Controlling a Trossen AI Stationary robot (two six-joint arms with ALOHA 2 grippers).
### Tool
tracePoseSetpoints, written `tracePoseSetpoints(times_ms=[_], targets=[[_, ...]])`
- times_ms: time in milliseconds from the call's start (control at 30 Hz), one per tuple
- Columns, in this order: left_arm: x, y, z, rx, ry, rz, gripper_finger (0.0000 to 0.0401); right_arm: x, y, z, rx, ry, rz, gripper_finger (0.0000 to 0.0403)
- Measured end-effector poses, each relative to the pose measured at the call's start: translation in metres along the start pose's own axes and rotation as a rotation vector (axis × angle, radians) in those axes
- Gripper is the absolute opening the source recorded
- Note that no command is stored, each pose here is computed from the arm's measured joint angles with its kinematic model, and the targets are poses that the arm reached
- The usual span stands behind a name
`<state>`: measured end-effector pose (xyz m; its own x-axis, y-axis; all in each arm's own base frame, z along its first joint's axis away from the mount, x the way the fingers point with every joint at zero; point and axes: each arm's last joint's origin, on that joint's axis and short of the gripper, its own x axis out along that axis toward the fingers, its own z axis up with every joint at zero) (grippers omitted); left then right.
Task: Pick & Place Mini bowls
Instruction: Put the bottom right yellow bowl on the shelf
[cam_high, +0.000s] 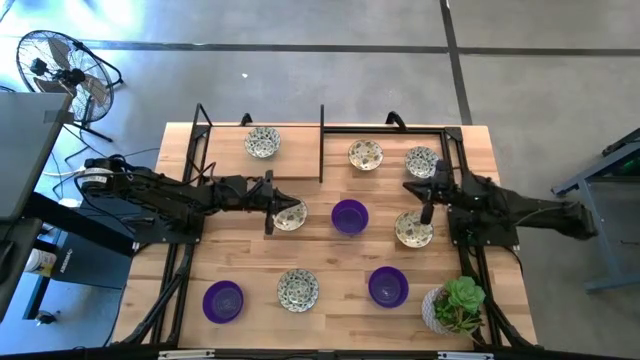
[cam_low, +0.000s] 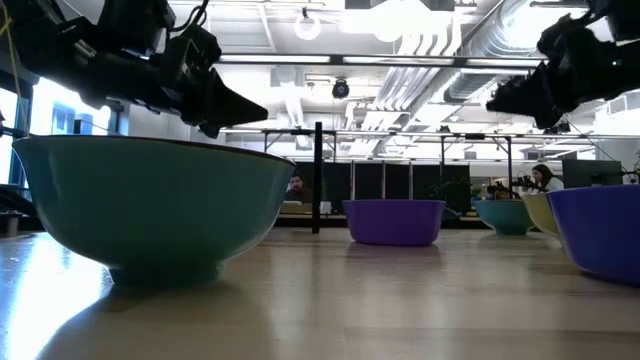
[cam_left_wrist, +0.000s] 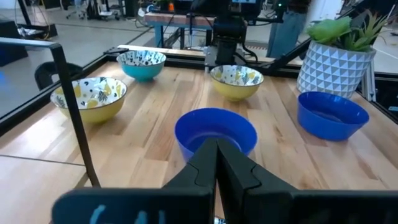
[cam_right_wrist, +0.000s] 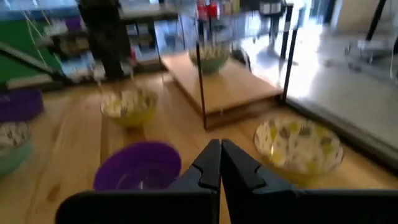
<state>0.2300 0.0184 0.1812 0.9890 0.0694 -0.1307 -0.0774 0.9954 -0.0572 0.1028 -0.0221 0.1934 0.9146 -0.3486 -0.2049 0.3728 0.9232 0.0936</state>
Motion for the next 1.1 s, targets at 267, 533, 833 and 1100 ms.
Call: tracePoseSetpoints(times_ms=[267, 533, 833, 1100], targets=[[0.0, 0.0, -0.002, 0.001, 0.018, 0.0, 0.0, 0.018, 0.017, -0.009, 0.032, 0.275, -0.068, 0.0], [0.0, 0.0, -0.005, -0.023, 0.053, -0.005, 0.0, 0.015, 0.053, 0.012, 0.019, 0.554, -0.049, 0.0009], [0.0, -0.001, -0.007, -0.029, 0.072, -0.025, 0.0, -0.007, 0.072, 0.028, 0.402, 0.85, -0.366, 0.0102], [0.0, -0.001, -0.007, -0.029, 0.076, -0.032, 0.0, -0.015, 0.077, -0.003, 0.718, 0.963, -0.483, 0.0176]])
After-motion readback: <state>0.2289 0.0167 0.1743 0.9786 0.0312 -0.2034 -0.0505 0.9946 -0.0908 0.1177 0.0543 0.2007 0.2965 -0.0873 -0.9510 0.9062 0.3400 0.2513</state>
